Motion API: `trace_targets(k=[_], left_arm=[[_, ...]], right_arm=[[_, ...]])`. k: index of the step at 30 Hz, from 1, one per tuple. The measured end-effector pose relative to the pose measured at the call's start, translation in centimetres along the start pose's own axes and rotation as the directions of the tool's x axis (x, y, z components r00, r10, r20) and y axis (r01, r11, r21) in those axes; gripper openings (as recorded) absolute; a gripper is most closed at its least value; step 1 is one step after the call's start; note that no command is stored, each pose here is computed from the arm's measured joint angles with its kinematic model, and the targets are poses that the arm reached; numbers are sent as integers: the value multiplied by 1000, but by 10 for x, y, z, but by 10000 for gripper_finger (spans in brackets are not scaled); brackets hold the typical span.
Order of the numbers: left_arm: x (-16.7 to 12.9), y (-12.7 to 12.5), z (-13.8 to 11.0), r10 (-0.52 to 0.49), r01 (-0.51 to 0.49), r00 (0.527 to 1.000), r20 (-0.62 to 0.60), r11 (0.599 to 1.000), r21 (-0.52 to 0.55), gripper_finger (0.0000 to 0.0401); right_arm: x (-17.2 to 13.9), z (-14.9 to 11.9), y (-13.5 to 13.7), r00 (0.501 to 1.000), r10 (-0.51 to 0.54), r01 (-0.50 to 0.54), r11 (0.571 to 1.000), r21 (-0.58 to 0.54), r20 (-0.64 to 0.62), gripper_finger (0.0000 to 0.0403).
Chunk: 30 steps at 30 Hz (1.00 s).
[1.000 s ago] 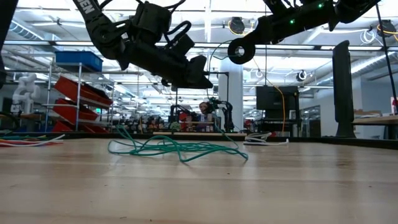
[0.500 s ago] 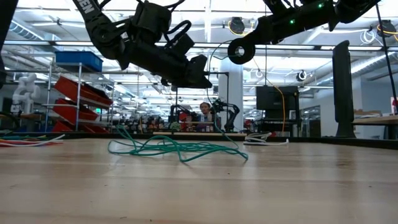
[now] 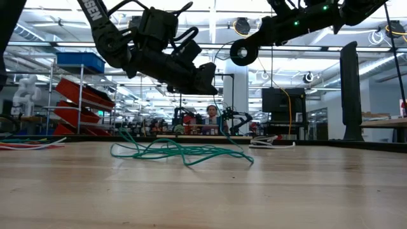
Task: Coil cords
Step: Coil the green wire onto the spool
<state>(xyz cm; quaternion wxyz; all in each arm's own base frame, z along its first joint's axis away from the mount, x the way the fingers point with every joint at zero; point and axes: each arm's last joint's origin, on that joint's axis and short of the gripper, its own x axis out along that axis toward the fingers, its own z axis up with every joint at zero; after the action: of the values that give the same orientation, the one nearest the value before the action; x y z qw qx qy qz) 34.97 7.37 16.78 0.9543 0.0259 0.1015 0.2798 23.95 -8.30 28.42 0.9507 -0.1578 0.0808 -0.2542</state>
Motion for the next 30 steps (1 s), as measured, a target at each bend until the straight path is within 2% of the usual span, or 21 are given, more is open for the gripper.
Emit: trace_targets(k=[6, 11, 21, 25, 30], left_arm=[[7, 5, 8, 27, -27, 999, 23, 1000, -9, 3], [12, 18, 8, 88, -88, 996, 16, 996, 9, 2], [20, 48, 3, 163, -163, 986, -32, 986, -20, 1], [23, 56, -1, 116, -120, 992, -56, 990, -74, 0], [29, 55, -10, 69, -78, 994, -82, 990, -114, 0]], right_arm=[[12, -6, 7, 999, 50, -51, 997, 51, 22, 0], [18, -8, 11, 993, 101, -106, 991, 87, 61, 0], [18, -7, 14, 990, 124, -131, 985, 111, 66, 0], [18, -7, 13, 991, 121, -128, 985, 114, 66, 0], [18, -5, 13, 990, 112, -122, 984, 126, 84, 0]])
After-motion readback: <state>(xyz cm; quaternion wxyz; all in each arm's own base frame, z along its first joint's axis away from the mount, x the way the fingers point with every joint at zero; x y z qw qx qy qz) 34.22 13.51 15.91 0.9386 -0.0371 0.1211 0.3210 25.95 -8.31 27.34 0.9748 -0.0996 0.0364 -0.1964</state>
